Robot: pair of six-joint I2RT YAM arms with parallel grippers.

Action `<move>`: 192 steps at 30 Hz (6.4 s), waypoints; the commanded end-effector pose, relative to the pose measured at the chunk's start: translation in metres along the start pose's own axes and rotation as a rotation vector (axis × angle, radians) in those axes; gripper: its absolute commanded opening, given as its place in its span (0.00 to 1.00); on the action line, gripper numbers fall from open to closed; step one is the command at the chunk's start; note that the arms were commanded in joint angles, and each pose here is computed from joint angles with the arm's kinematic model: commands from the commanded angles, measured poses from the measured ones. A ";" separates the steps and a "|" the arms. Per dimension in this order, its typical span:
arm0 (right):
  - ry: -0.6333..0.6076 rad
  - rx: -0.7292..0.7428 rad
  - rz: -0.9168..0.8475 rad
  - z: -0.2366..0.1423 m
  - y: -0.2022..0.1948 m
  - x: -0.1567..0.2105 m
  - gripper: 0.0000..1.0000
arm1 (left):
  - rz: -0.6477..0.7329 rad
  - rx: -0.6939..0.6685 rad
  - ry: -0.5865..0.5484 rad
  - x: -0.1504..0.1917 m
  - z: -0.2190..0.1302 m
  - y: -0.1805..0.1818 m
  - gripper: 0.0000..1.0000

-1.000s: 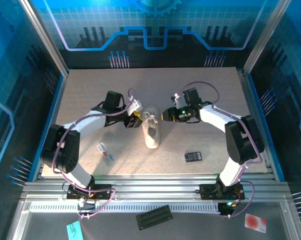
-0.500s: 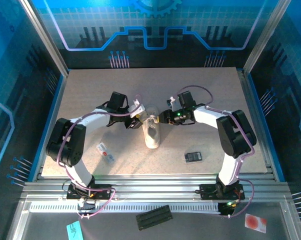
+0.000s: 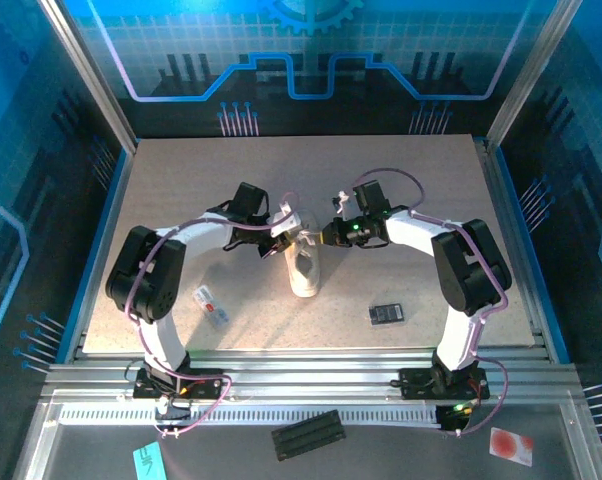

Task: Tie the shoes

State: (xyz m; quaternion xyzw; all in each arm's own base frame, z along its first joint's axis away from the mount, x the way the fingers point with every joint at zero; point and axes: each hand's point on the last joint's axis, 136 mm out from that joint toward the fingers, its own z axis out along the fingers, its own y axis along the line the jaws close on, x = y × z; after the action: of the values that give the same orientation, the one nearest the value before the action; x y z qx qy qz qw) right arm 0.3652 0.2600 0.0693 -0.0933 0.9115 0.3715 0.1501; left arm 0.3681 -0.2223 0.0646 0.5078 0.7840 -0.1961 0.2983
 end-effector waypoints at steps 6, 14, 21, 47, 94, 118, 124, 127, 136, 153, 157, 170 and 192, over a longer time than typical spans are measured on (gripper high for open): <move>-0.038 0.107 -0.088 -0.025 -0.006 -0.019 0.00 | 0.006 -0.057 0.061 0.019 -0.023 -0.001 0.00; -0.047 0.179 -0.135 -0.032 -0.014 -0.020 0.00 | -0.005 -0.064 0.088 0.034 -0.029 -0.003 0.00; -0.014 0.228 -0.137 -0.027 -0.030 -0.009 0.00 | -0.048 -0.023 0.162 0.059 -0.027 -0.012 0.00; 0.094 0.325 -0.057 -0.033 -0.076 0.017 0.00 | -0.133 -0.024 0.226 0.070 -0.028 -0.010 0.00; -0.078 0.109 -0.172 -0.010 0.032 -0.034 0.01 | -0.339 -0.431 -0.373 -0.019 -0.130 0.029 0.99; 0.133 0.288 -0.315 -0.033 0.014 -0.043 0.14 | -0.456 -0.258 -0.162 -0.006 -0.064 0.058 0.66; 0.091 0.210 -0.347 -0.031 0.036 -0.053 0.08 | -0.452 -0.237 -0.145 -0.009 -0.056 0.063 0.64; 0.070 0.213 -0.369 -0.035 0.044 -0.058 0.07 | -0.410 -0.198 -0.132 -0.012 -0.049 0.064 0.60; 0.056 0.236 -0.389 -0.048 0.045 -0.058 0.06 | 0.086 -0.087 -0.032 0.014 -0.023 0.042 0.73; 0.030 0.217 -0.399 -0.061 0.064 -0.070 0.07 | 0.218 -0.070 0.049 0.015 -0.008 0.031 0.00; 0.029 0.219 -0.401 -0.062 0.065 -0.069 0.07 | 0.173 -0.111 0.075 0.019 -0.026 0.020 0.00; 0.086 0.241 -0.391 -0.056 0.045 -0.040 0.07 | -0.052 -0.233 0.303 0.058 -0.031 -0.008 0.00; 0.261 0.258 -0.155 -0.015 -0.036 0.022 0.08 | -0.104 -0.267 0.210 0.043 -0.015 -0.019 0.00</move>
State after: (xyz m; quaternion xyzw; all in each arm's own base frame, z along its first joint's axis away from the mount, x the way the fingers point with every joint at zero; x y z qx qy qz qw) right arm 0.3526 0.2304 0.0613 -0.2100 0.9472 0.2259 0.0879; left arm 0.3364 -0.1888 0.0416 0.4451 0.8577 -0.0421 0.2539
